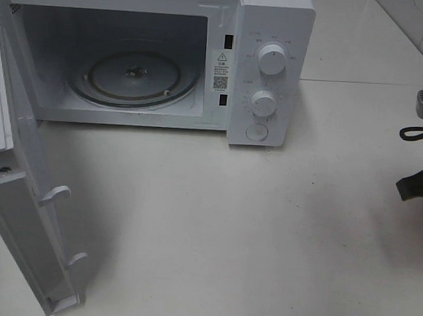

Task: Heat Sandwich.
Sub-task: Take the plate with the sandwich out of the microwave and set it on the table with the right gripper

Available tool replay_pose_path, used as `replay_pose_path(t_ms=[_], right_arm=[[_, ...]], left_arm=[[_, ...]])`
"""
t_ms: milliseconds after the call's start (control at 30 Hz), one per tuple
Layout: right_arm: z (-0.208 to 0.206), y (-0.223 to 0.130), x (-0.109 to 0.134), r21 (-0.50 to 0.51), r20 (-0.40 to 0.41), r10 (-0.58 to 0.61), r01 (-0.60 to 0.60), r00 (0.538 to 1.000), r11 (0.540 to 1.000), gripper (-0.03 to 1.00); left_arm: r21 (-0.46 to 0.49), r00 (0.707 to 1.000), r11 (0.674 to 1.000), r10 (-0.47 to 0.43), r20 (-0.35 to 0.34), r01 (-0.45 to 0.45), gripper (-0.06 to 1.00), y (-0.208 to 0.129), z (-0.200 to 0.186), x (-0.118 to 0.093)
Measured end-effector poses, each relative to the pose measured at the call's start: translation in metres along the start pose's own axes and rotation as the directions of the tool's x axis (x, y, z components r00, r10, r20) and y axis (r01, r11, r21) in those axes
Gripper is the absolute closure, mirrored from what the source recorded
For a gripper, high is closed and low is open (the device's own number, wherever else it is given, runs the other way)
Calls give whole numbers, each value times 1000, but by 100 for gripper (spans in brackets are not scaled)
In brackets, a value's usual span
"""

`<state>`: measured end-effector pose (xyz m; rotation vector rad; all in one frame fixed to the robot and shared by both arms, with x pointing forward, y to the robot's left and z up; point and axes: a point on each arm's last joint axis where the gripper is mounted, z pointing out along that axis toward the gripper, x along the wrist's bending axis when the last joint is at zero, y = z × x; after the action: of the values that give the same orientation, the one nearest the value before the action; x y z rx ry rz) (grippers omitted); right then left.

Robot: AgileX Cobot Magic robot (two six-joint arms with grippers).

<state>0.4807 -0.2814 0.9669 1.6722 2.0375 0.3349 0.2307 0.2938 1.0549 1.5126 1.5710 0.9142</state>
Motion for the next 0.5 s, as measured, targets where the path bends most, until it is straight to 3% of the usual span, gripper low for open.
replay_pose_path(t_ms=[500], right_arm=[[53, 0, 7, 81, -40, -25, 29, 999, 996, 89]], left_arm=[[0, 1000, 1000, 0, 0, 0, 30, 0, 0, 0]])
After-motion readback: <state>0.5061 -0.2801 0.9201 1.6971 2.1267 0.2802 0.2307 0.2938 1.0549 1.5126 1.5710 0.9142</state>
